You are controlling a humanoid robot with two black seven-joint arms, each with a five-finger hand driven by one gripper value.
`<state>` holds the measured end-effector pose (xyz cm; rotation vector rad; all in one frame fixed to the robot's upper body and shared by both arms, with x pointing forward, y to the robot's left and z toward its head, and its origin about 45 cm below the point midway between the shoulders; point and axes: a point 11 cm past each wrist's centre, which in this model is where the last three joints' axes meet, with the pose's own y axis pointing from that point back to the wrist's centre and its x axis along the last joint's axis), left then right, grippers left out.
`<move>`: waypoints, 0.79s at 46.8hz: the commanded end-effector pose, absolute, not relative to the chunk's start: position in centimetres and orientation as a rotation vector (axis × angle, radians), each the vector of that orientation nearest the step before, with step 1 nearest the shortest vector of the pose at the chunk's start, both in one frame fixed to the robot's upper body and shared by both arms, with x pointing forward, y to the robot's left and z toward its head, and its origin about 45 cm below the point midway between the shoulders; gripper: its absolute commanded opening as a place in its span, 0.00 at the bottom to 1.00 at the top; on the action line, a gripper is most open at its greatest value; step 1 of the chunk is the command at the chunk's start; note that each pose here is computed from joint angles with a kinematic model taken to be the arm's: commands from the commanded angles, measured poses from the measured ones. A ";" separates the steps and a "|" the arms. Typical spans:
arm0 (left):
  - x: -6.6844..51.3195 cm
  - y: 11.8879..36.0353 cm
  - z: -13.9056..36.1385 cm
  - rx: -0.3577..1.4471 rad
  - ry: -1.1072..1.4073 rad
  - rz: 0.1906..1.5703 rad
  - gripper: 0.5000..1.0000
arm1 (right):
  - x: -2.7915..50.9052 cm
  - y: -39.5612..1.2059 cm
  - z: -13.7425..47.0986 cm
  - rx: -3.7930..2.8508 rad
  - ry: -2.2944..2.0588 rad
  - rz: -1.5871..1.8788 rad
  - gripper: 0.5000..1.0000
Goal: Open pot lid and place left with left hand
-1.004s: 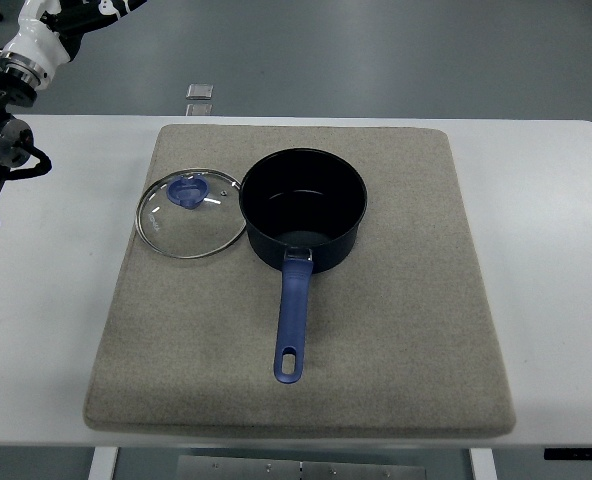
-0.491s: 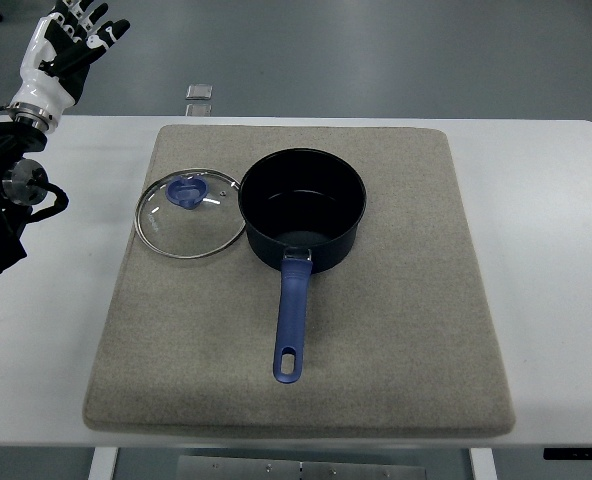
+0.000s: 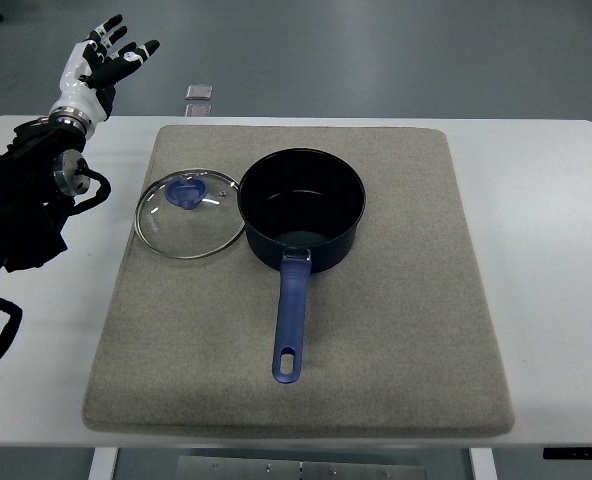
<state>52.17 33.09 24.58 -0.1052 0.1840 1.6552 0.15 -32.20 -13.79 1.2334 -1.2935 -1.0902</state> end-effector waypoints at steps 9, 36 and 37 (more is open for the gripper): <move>52.4 32.3 24.4 -0.141 0.269 1.685 0.79 | 0.1 -32.2 -13.8 1.233 -1.294 -1.090 0.83; 51.8 33.7 24.4 -0.335 0.298 1.669 0.80 | 0.1 -32.2 -13.8 1.234 -1.293 -1.091 0.83; 51.8 33.8 24.4 -0.335 0.298 1.670 0.80 | 0.1 -32.2 -13.8 1.233 -1.294 -1.090 0.83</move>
